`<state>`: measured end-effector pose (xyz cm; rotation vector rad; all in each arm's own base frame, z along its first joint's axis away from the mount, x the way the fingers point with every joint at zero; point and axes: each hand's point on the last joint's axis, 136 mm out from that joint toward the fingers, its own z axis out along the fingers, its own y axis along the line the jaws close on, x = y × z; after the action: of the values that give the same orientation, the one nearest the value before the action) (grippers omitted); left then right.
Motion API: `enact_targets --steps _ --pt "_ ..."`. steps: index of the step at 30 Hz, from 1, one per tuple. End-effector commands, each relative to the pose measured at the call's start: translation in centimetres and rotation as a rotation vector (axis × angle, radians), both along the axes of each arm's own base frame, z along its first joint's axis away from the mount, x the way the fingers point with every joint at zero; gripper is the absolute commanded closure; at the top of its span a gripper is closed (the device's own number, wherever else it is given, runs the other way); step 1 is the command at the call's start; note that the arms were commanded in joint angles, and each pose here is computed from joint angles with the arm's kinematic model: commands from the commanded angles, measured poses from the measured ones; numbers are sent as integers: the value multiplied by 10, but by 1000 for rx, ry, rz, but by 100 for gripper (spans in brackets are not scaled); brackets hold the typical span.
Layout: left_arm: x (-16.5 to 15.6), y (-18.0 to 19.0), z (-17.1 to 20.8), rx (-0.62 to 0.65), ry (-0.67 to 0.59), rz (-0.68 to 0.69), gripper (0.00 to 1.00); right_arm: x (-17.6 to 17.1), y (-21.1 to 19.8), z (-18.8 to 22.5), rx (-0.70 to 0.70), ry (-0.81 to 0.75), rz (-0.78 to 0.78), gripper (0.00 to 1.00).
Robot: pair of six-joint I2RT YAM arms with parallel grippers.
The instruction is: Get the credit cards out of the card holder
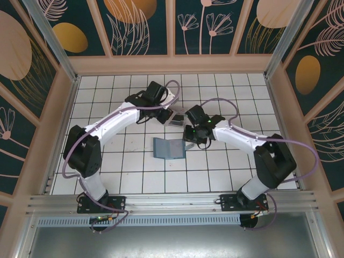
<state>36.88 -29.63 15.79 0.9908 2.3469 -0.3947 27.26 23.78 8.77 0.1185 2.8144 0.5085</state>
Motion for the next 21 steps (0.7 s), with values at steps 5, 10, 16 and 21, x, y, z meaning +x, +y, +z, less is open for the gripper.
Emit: enact_targets --steps 5,10,16,21 --pt "-2 -9 9 159 -109 -397 100 -1 -50 10 -41 -27 -108 70" --pt "16 -1 1 326 -206 -528 100 -1 -67 17 -43 -43 -140 70" --pt "28 -9 -4 398 -229 -679 100 -9 -71 17 -35 -42 -144 70" --pt "38 -12 -7 448 -235 -739 100 -9 -82 14 -34 -36 -181 70"
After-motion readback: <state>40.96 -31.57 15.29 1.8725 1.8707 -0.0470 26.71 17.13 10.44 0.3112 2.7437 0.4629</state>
